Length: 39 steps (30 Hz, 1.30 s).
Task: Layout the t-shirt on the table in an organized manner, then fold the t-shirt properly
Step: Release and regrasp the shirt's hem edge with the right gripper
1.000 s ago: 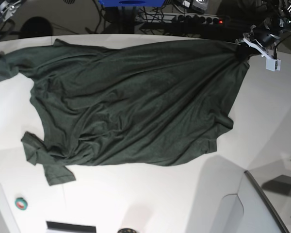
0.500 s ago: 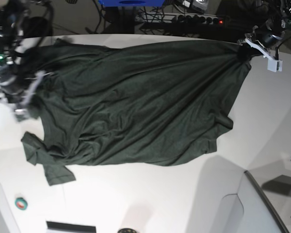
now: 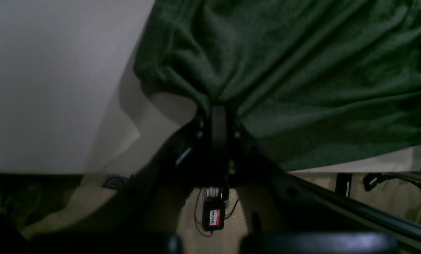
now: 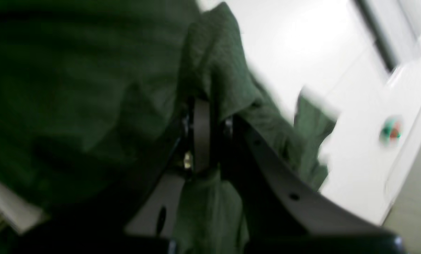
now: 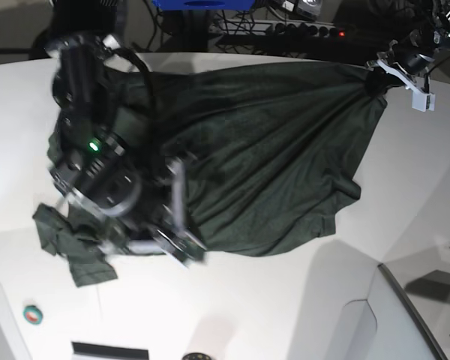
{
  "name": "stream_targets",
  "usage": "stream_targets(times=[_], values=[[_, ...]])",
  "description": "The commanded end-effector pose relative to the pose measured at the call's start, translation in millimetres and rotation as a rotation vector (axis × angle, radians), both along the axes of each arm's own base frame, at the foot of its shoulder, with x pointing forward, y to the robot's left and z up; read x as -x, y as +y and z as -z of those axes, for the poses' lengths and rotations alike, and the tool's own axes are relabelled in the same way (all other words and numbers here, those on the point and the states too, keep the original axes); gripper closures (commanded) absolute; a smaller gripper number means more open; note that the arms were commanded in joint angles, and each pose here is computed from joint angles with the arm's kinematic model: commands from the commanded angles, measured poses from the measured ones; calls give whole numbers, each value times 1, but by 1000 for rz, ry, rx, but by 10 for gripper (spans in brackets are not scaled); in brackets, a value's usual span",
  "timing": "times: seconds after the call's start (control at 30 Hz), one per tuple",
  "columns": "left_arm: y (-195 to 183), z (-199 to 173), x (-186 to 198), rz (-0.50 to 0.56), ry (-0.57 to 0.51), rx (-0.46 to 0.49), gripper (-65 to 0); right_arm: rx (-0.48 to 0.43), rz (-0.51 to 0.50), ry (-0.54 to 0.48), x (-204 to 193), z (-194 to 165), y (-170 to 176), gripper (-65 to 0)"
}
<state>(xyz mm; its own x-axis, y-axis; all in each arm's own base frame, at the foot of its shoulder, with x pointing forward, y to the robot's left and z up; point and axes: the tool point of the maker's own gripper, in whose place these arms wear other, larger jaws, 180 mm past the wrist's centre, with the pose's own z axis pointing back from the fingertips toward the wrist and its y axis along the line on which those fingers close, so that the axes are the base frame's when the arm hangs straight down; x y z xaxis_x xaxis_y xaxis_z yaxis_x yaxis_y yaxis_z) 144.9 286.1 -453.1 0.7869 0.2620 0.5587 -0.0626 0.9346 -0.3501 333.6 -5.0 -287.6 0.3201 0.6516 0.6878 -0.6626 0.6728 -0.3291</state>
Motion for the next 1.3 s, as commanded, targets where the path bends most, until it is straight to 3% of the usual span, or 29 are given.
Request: stream_targets(times=[0.0,0.07,0.13,0.2,0.27,0.33,0.4,0.47,0.57,0.63,0.7,0.87,0.93,1.07,1.27], values=[[4,-10,-7,8,-40,-9,0,-27,-24,-40,-12,-14,13,-36],[3,-10,-7,8,-41,-8,0,-11,-76,-12,-21,-6,30,-134],[2,-13,-9,13,-49,-11,0,17,-124,25,-27,6,46,-299],[1,-17,-11,22,-60,-19,0,36,-144,56,-27,16,51,-504],[1,-20,-13,30,-70,-25,0,24,-115,54,-26,15,43,-629],[0,-22,-15,33,-75,-28,0,-12,-40,30,-25,7,20,-612],[1,-22,-15,31,-76,-27,0,-29,73,12,-22,2,-18,-545],[1,-21,-15,31,-74,-27,0,-20,214,15,-14,6,-70,-446],[4,-22,-13,27,-72,-34,0,3,476,111,12,39,-162,-335],[5,-22,-12,27,-71,-36,0,-6,641,213,41,73,-215,-338],[5,-22,-12,27,-71,-36,0,-24,716,280,57,101,-244,-366],[4,-22,-13,29,-71,-35,0,-132,801,385,74,155,-270,-461],[4,-22,-13,29,-71,-35,0,-228,846,415,77,167,-271,-483],[5,-23,-13,27,-72,-36,0,-406,919,440,83,177,-284,-488],[6,-23,-13,27,-72,-38,0,-542,924,565,98,201,-268,-483]])
